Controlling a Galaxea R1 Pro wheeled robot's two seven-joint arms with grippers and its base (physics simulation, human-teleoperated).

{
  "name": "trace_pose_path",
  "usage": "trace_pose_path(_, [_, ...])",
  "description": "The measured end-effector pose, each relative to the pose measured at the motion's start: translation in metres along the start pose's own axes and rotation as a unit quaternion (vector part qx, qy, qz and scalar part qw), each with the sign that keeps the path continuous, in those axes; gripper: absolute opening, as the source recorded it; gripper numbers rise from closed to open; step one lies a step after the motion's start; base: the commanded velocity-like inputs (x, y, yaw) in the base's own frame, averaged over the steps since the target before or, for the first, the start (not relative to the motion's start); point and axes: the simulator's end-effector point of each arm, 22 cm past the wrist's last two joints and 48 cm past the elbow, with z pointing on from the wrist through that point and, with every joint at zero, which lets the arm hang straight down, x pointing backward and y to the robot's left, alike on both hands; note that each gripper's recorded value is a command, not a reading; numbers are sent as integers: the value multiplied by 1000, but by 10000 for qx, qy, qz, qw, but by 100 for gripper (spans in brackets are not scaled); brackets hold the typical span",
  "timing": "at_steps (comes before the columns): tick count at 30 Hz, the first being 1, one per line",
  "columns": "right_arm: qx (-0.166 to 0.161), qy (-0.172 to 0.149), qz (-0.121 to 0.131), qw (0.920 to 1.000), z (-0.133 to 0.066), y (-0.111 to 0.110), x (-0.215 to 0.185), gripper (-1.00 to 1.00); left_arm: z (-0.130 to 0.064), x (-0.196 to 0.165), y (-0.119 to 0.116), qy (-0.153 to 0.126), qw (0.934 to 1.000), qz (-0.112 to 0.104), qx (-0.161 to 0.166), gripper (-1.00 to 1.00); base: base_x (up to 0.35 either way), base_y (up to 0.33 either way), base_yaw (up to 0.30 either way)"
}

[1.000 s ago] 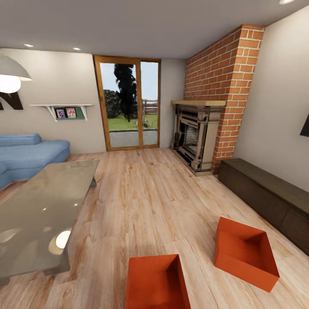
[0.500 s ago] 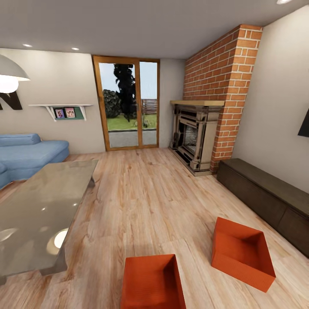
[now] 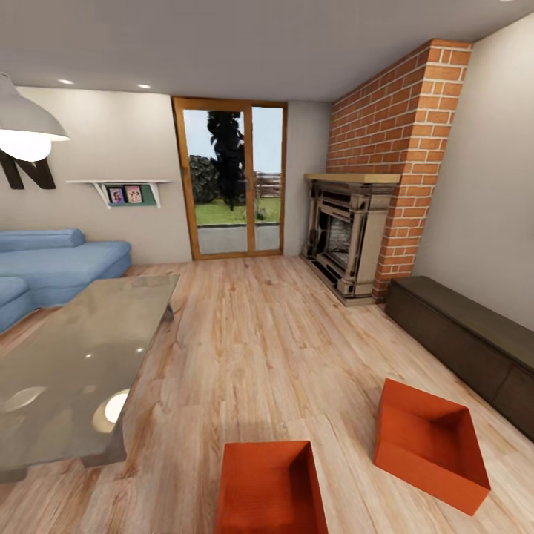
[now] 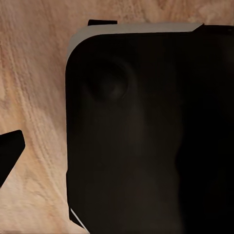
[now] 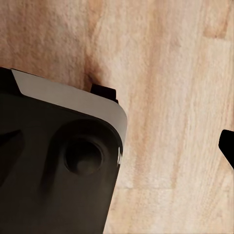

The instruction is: Move the two storage containers from the living room to the garage. In the garage, place one container on the floor and stack the other container on top of it (either order is fine).

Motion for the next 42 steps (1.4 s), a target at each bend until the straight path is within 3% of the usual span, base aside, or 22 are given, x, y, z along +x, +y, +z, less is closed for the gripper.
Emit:
trace_pose_path(36, [-70,173,42,9998,0,5,13,100,0,13,-1,168,9999,-3,3,100,0,0,70])
trace_pose_path(42, [-57,173,81,9998,0,4,13,100,0,14,-2,175,9998,-3,6,100,0,0,-116])
